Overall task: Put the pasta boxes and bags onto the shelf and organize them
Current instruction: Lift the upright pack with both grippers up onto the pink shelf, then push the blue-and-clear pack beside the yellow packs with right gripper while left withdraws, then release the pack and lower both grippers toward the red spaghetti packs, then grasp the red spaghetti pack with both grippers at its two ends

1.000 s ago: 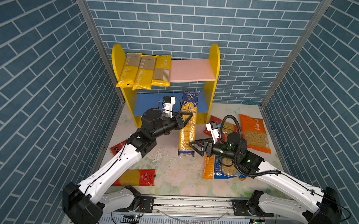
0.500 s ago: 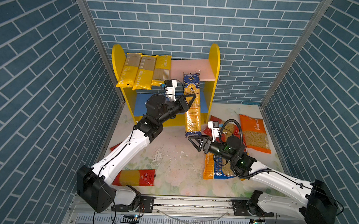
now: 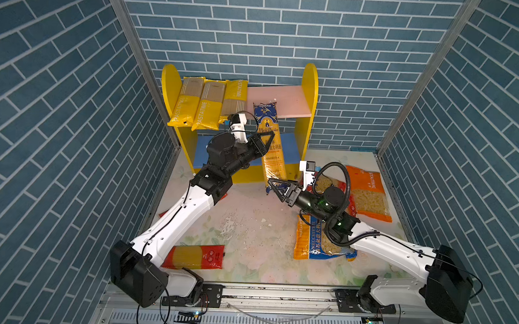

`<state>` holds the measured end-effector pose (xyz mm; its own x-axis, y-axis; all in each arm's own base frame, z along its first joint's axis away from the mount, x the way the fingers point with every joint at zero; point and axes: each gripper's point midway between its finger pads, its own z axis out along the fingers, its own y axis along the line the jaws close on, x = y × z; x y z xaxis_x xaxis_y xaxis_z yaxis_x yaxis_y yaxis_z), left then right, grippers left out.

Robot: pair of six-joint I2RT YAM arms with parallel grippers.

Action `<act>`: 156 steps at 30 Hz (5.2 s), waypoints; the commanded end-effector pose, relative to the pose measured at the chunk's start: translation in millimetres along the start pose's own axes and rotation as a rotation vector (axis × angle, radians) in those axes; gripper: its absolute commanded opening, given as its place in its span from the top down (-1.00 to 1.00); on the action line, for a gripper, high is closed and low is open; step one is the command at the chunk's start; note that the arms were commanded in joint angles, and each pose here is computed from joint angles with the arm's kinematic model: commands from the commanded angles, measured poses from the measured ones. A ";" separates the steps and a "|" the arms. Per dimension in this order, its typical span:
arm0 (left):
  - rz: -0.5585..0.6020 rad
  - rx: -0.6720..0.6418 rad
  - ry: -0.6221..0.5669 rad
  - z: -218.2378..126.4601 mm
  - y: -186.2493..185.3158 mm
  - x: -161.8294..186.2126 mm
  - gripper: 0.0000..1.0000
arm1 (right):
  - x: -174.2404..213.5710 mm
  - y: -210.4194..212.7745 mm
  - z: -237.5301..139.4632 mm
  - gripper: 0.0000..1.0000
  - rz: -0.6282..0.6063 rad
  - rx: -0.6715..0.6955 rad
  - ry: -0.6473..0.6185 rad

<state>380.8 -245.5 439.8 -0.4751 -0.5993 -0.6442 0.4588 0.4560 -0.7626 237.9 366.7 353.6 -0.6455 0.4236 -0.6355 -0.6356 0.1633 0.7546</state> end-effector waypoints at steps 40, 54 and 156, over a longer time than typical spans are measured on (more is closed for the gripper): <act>0.245 -0.359 -0.159 -121.8 7.2 -76.4 -0.48 | -185.3 31.6 165.6 0.79 0.228 -0.065 -0.325; 0.241 -0.369 -0.137 -129.2 16.0 -63.5 -0.48 | -178.0 31.0 170.6 -0.07 0.214 -0.012 -0.303; 0.244 -0.909 0.184 -245.3 194.2 78.8 -0.60 | 259.2 -138.3 32.4 1.00 0.252 0.375 1.048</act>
<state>247.2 -33.2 220.6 -0.5669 -0.3584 -0.7417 -0.2095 0.9335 -0.2909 139.5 500.1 54.1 -0.8425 -0.5358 -0.0565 -0.3810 0.5183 0.7657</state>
